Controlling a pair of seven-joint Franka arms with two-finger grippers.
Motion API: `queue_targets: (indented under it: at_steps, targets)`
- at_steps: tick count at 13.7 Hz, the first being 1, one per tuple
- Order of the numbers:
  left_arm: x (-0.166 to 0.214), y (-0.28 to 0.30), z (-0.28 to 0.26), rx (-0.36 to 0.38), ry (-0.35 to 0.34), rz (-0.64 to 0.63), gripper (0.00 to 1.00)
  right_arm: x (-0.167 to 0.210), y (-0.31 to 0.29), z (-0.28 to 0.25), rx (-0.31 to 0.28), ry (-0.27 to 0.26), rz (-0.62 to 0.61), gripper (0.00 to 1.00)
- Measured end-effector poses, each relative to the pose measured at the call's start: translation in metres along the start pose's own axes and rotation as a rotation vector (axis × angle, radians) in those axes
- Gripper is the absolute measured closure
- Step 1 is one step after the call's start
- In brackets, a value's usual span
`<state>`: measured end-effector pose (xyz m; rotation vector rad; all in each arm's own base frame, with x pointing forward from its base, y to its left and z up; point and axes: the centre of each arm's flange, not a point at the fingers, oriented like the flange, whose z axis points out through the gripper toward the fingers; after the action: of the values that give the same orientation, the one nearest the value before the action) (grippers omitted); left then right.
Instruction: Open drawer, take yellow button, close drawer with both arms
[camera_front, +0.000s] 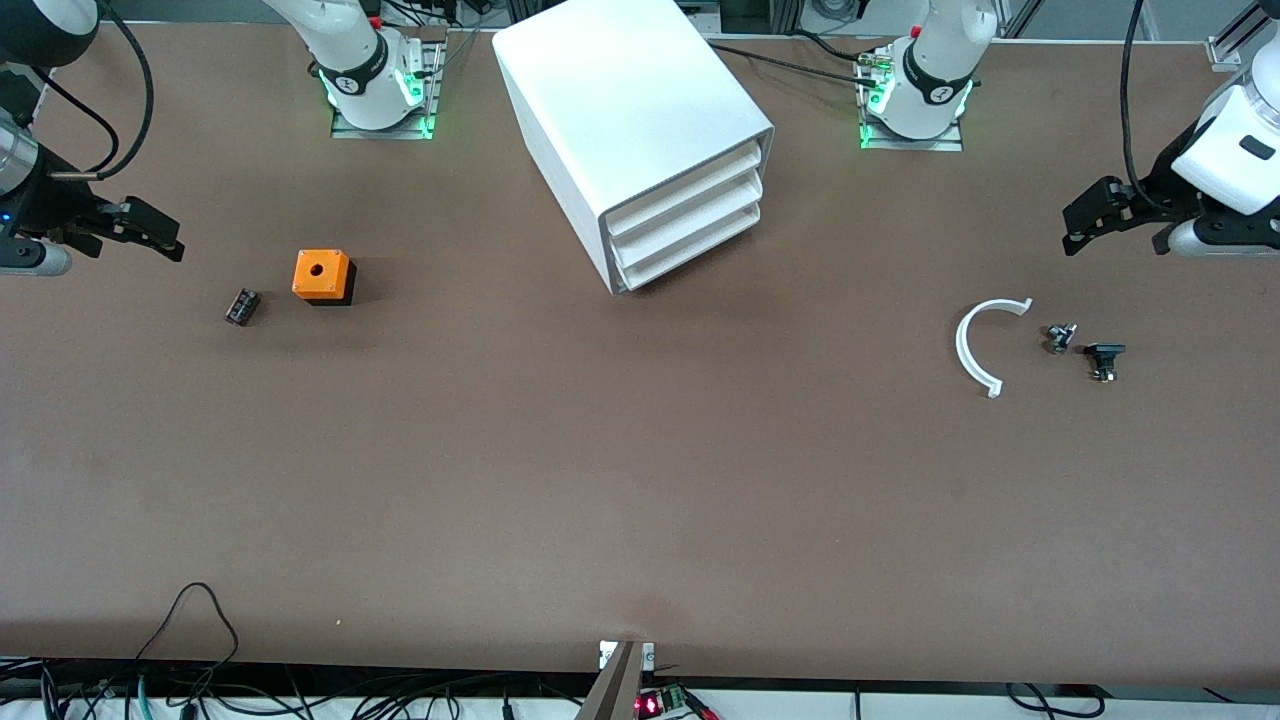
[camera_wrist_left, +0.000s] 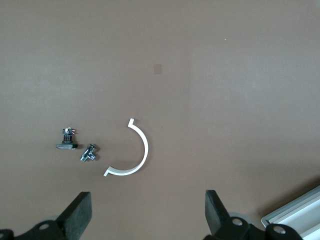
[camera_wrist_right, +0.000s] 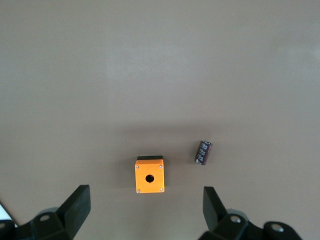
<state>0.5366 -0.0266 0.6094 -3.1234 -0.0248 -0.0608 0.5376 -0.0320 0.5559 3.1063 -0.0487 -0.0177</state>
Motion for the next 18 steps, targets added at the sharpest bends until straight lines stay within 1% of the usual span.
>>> queue_targets:
  at_steps: [3,18]
  targets:
    - [-0.0028,-0.0002,0.0010,0.002,-0.021,0.000,0.00,0.0000,0.0000,0.0000,0.000,0.000,0.000,0.00]
    - [-0.0024,-0.0001,-0.0055,0.001,-0.012,0.005,0.00,-0.0001,0.0000,0.0000,0.000,-0.001,0.000,0.00]
